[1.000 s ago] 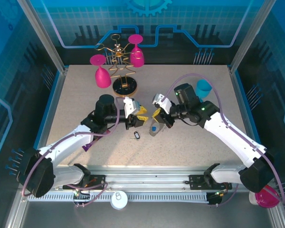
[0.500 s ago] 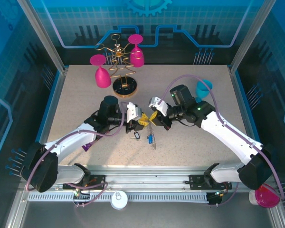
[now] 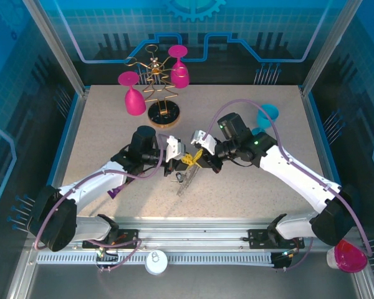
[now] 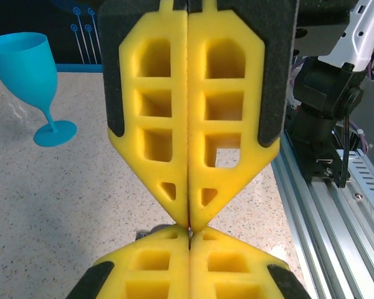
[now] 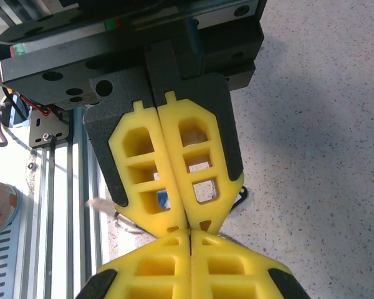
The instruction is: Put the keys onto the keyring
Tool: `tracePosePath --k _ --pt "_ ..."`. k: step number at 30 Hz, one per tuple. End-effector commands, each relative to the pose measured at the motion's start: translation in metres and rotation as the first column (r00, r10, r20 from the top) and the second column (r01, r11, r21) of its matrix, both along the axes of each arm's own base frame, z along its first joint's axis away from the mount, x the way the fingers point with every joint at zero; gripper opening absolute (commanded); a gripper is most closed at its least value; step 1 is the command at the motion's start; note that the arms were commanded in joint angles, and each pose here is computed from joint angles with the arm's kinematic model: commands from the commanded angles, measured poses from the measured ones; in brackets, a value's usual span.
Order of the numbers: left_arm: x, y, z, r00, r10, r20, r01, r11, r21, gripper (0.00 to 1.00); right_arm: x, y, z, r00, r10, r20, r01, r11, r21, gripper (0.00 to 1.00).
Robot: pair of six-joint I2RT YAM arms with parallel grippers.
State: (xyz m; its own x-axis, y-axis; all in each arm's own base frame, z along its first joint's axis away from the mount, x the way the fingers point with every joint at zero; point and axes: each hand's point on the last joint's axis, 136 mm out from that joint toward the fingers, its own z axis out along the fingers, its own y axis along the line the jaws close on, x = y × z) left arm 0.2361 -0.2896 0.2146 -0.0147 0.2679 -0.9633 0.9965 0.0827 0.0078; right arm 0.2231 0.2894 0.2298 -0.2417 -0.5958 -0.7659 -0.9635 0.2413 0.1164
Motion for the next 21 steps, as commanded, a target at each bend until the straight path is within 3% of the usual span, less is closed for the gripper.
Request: tracePosePath --k 1,2,5,6,9,12,21 --pt "-0.007 -0.002 0.011 0.997 -0.048 0.056 0.049 0.999 -0.02 0.0 0.001 0.006 0.024 0.999 0.005 0.046 -0.008 0.999 0.052 0.0" --pt "-0.007 -0.002 0.012 0.996 -0.047 0.071 0.049 0.999 -0.024 0.0 0.004 0.002 0.027 0.999 -0.021 0.043 0.018 0.998 0.062 0.04" --pt "-0.011 -0.002 0.017 0.989 -0.045 0.138 0.053 0.997 -0.056 0.0 0.008 -0.013 0.038 0.996 -0.08 0.049 0.073 0.987 0.14 0.35" --pt "-0.013 -0.002 0.02 0.985 -0.043 0.166 0.056 0.996 -0.073 0.0 0.008 -0.019 0.041 0.993 -0.098 0.063 0.086 0.981 0.172 0.39" --pt "-0.02 -0.001 0.031 0.967 -0.031 0.255 0.067 0.989 -0.134 0.0 0.007 -0.029 0.041 0.977 -0.142 0.161 0.102 0.967 0.233 0.43" --pt "-0.024 0.0 0.042 0.949 -0.012 0.315 0.076 0.979 -0.191 0.0 -0.009 -0.03 0.03 0.955 -0.087 0.283 0.007 0.962 0.272 0.43" --pt "-0.038 0.001 0.058 0.929 -0.019 0.37 0.125 0.956 -0.266 0.0 -0.026 -0.018 0.029 0.889 -0.031 0.456 -0.118 0.948 0.295 0.34"
